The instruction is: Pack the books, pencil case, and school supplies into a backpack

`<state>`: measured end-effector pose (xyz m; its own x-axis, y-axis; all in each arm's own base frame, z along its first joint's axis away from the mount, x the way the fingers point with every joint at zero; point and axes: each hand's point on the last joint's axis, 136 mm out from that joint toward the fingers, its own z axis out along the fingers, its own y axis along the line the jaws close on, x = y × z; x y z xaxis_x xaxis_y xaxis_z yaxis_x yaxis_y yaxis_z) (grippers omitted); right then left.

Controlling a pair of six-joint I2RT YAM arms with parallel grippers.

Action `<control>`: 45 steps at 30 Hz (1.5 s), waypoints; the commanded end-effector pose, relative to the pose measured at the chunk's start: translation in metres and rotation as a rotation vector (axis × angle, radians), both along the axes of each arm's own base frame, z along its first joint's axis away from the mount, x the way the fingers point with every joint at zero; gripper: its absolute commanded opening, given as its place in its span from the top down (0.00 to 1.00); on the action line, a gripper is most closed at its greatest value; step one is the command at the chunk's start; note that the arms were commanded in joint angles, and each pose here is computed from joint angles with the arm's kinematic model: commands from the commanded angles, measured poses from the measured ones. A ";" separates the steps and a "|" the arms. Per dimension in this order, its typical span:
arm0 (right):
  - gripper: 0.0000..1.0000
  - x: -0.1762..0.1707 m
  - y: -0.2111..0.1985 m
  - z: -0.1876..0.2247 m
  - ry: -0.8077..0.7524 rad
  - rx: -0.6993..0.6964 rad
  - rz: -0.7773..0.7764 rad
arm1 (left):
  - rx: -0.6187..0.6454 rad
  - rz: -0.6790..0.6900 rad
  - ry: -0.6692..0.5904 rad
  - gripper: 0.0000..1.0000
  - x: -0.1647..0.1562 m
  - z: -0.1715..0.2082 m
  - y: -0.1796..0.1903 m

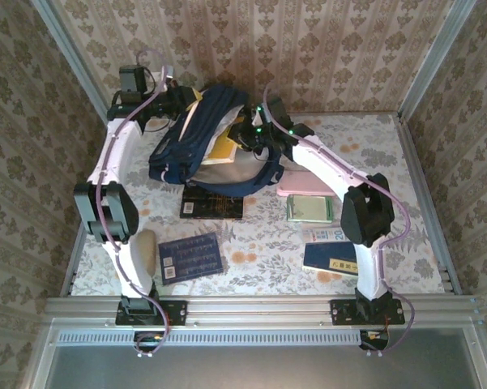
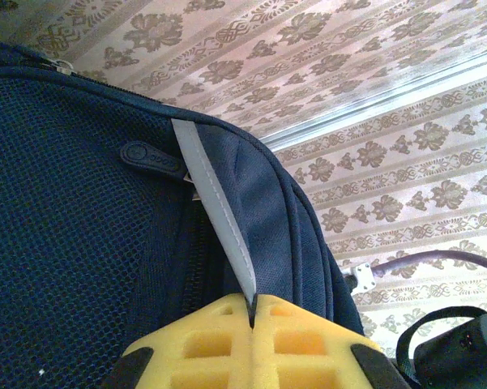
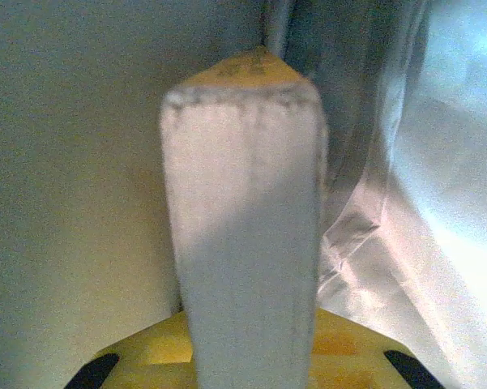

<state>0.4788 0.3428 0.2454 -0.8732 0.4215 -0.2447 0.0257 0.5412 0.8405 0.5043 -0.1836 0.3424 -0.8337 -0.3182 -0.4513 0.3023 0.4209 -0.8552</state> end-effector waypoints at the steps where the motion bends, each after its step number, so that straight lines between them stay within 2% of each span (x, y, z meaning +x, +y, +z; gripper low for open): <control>1: 1.00 -0.009 -0.018 0.074 -0.154 0.059 -0.011 | -0.048 -0.050 -0.229 1.00 -0.027 0.079 0.001; 5: 1.00 -0.008 -0.020 0.075 -0.151 0.080 -0.020 | -0.058 -0.051 -0.229 1.00 -0.026 0.081 0.001; 9: 1.00 0.008 -0.008 0.058 -0.108 0.115 -0.021 | -0.071 -0.059 -0.232 1.00 -0.026 0.083 -0.002; 17: 1.00 0.038 0.042 0.008 -0.049 0.097 -0.013 | -0.086 -0.058 -0.230 1.00 -0.025 0.086 -0.003; 19: 0.97 0.044 0.054 -0.005 -0.044 0.081 -0.020 | -0.090 -0.061 -0.228 1.00 -0.025 0.085 -0.004; 20: 0.90 0.045 0.061 -0.009 -0.045 0.078 -0.021 | -0.091 -0.060 -0.228 1.00 -0.024 0.086 -0.004; 23: 0.54 0.050 0.077 -0.025 -0.047 0.061 -0.021 | -0.089 -0.052 -0.223 1.00 -0.021 0.083 -0.001; 26: 0.28 0.052 0.078 -0.024 -0.078 0.023 -0.013 | -0.077 -0.028 -0.209 1.00 -0.016 0.077 0.006; 27: 0.22 0.050 0.074 -0.021 -0.100 -0.007 -0.009 | -0.074 -0.019 -0.204 1.00 -0.015 0.075 0.009; 29: 0.15 0.042 0.061 -0.015 -0.137 -0.094 0.004 | -0.057 0.007 -0.197 1.00 -0.010 0.069 0.017; 37: 0.16 -0.013 0.010 0.020 -0.263 -0.259 0.070 | 0.089 0.148 -0.153 1.00 0.013 0.035 0.045; 41: 0.19 -0.043 -0.022 0.021 -0.312 -0.372 0.078 | 0.170 0.206 -0.152 1.00 0.032 0.019 0.047; 45: 0.27 -0.068 -0.045 0.019 -0.360 -0.405 0.075 | 0.198 0.218 -0.146 1.00 0.053 -0.001 0.030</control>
